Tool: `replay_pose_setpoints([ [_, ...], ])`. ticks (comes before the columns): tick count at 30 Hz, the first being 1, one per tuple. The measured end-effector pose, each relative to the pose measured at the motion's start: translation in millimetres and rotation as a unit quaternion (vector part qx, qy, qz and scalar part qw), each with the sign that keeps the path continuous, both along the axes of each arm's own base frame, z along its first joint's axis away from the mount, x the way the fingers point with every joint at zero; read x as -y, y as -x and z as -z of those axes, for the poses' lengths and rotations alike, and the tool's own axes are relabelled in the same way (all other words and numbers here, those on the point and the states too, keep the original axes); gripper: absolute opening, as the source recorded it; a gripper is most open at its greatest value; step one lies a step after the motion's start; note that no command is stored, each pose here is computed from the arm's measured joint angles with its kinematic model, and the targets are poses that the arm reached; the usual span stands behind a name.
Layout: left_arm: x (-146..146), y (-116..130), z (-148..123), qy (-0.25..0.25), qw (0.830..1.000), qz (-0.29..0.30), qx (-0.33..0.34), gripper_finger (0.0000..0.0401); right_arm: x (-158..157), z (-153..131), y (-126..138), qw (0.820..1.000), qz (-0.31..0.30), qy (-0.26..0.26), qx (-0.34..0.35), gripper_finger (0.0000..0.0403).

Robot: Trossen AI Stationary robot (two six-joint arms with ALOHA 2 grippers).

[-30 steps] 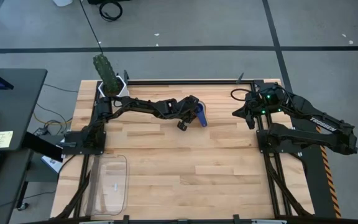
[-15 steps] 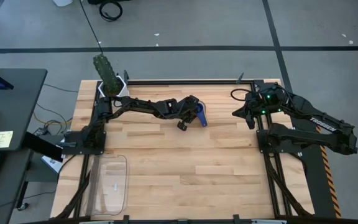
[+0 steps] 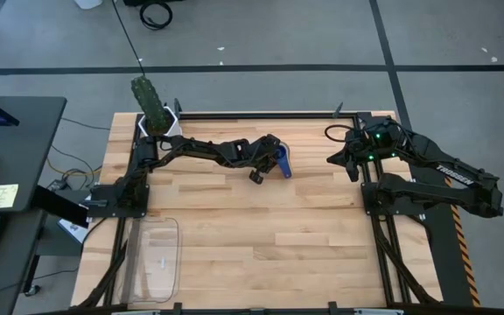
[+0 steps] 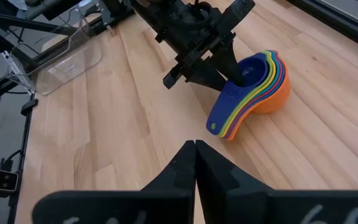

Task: Nest measuring cups in basket
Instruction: Put the stacked colored measuring cups into the transparent bin

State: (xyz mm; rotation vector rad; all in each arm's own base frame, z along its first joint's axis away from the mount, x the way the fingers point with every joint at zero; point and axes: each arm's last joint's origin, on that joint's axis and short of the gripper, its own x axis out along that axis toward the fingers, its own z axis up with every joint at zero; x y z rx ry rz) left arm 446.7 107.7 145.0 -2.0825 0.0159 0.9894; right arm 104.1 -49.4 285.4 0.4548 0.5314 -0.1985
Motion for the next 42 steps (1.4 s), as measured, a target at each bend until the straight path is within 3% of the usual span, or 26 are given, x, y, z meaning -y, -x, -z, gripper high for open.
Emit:
replay_pose_setpoints([
  [8,0.1,0.2,0.2,-0.004,1.0,0.008,-0.004,0.0109,0.0,0.0,0.0,1.0,0.0,0.0,0.0,0.0013],
  [26,5.1,9.8,-15.2,-0.047,0.992,0.106,-0.057,0.0109,0.0,0.0,0.0,1.0,0.0,0.0,0.0,0.0013],
  [42,14.5,45.5,-62.5,-0.095,0.957,0.224,-0.155,0.0109,0.0,0.0,0.0,1.0,0.0,0.0,0.0,0.0013],
])
